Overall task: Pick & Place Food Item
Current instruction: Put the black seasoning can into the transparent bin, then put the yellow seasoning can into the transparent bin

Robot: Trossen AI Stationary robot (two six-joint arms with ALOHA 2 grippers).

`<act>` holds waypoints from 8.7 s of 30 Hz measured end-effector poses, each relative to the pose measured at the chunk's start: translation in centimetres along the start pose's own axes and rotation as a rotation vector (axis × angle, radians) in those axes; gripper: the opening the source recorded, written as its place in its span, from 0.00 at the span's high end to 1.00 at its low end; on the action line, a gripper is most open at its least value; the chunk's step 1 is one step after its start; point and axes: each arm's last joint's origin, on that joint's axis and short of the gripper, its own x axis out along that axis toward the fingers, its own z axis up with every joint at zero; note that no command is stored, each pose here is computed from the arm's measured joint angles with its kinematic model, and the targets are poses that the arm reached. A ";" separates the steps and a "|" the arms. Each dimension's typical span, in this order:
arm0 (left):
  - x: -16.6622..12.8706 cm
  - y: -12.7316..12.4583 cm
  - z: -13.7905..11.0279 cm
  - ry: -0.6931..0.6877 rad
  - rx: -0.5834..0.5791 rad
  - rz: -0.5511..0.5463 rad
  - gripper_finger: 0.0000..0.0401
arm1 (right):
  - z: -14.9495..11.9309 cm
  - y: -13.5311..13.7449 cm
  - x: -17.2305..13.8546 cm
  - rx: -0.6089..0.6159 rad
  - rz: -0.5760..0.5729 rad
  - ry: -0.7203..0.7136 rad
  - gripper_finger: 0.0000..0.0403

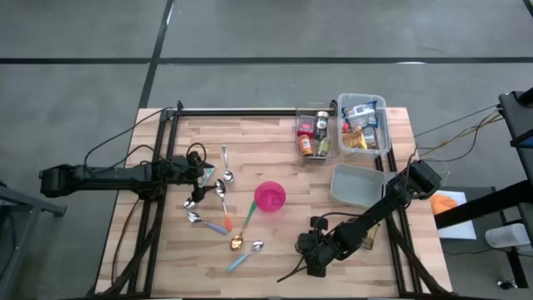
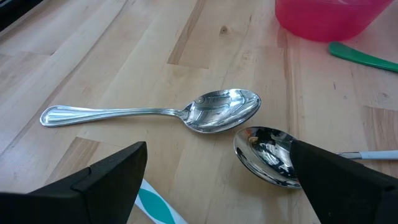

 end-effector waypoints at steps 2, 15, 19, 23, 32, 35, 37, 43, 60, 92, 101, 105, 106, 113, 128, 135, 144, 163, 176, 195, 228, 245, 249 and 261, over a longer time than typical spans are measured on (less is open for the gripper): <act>0.0 0.0 0.0 0.000 0.000 0.000 0.01 | 0.0 0.0 0.0 0.000 0.000 0.000 0.65; 0.0 0.0 0.0 0.000 0.000 0.000 0.01 | 0.0 0.0 0.0 -0.001 -0.002 0.002 0.72; 0.0 0.0 0.0 0.000 0.000 0.000 0.01 | 0.0 0.0 0.0 -0.001 -0.003 0.002 0.70; 0.0 0.0 0.0 0.000 0.000 0.000 0.01 | 0.0 -0.1 0.0 -0.002 -0.008 0.000 0.67; 0.0 0.0 0.0 0.000 0.000 0.000 0.01 | 0.0 -0.1 0.0 -0.003 -0.025 -0.013 0.67; 0.0 0.0 0.0 0.000 0.000 0.000 0.01 | 0.0 -0.2 -0.1 -0.004 -0.040 -0.025 0.66; 0.0 0.0 0.0 0.000 0.000 0.000 0.01 | 0.2 -0.2 -0.4 -0.001 -0.053 -0.048 0.66; 0.0 0.0 0.0 0.000 0.000 0.000 0.01 | 0.9 -0.8 -2.6 0.011 -0.132 -0.176 0.66; 0.0 0.0 0.0 0.000 0.000 0.000 0.01 | 5.5 -8.1 -12.0 0.317 -0.474 -0.693 0.66; 0.0 0.0 0.0 0.000 0.000 0.000 0.01 | 9.9 -29.7 -7.5 0.922 -0.732 -0.385 0.66; 0.0 0.0 0.0 0.000 0.000 0.000 0.01 | 9.5 -30.8 -4.8 0.961 -0.758 -0.285 0.66; 0.0 0.0 0.0 0.000 0.000 0.000 0.01 | 9.3 -30.9 -4.5 0.961 -0.775 -0.259 0.66; 0.0 0.0 0.0 0.000 0.000 0.000 0.01 | 9.3 -30.9 -4.4 0.961 -0.772 -0.253 0.66; 0.0 0.0 0.0 0.000 0.000 0.000 0.01 | 9.3 -30.9 -4.6 0.969 -0.757 -0.252 0.62; 0.0 0.0 0.0 0.000 0.000 0.000 0.01 | 9.3 -30.9 -4.7 1.003 -0.753 -0.272 0.36; 0.0 0.0 0.0 0.000 0.000 0.000 0.01 | 9.3 -30.9 -4.7 1.004 -0.749 -0.272 0.36; 0.0 0.0 0.0 0.000 0.000 0.000 0.01 | 9.8 -29.2 -6.4 0.988 -0.666 -0.319 0.36; 0.0 0.0 0.0 0.000 0.000 0.000 0.01 | 8.5 -17.2 -11.9 0.675 -0.413 -0.500 0.36; 0.0 0.0 0.0 0.000 0.000 0.000 0.01 | 3.9 -11.4 -13.1 0.893 -0.091 -0.141 0.36; 0.0 0.0 0.0 0.000 0.000 0.000 0.01 | -4.7 -6.5 -16.5 1.413 -0.246 0.267 0.36; 0.0 0.0 0.0 0.000 0.000 0.000 0.01 | -8.8 -1.8 -6.7 1.374 -0.872 0.334 0.36; 0.0 0.0 0.0 0.000 0.000 0.000 0.01 | -7.2 -2.1 -4.9 1.367 -0.717 0.102 0.36; 0.0 0.0 0.0 0.000 0.000 0.000 0.01 | -6.9 -2.3 -4.2 1.364 -0.659 0.020 0.36; 0.0 0.0 0.0 0.000 0.000 0.000 0.01 | -6.5 -2.9 -2.1 1.349 -0.498 -0.105 0.36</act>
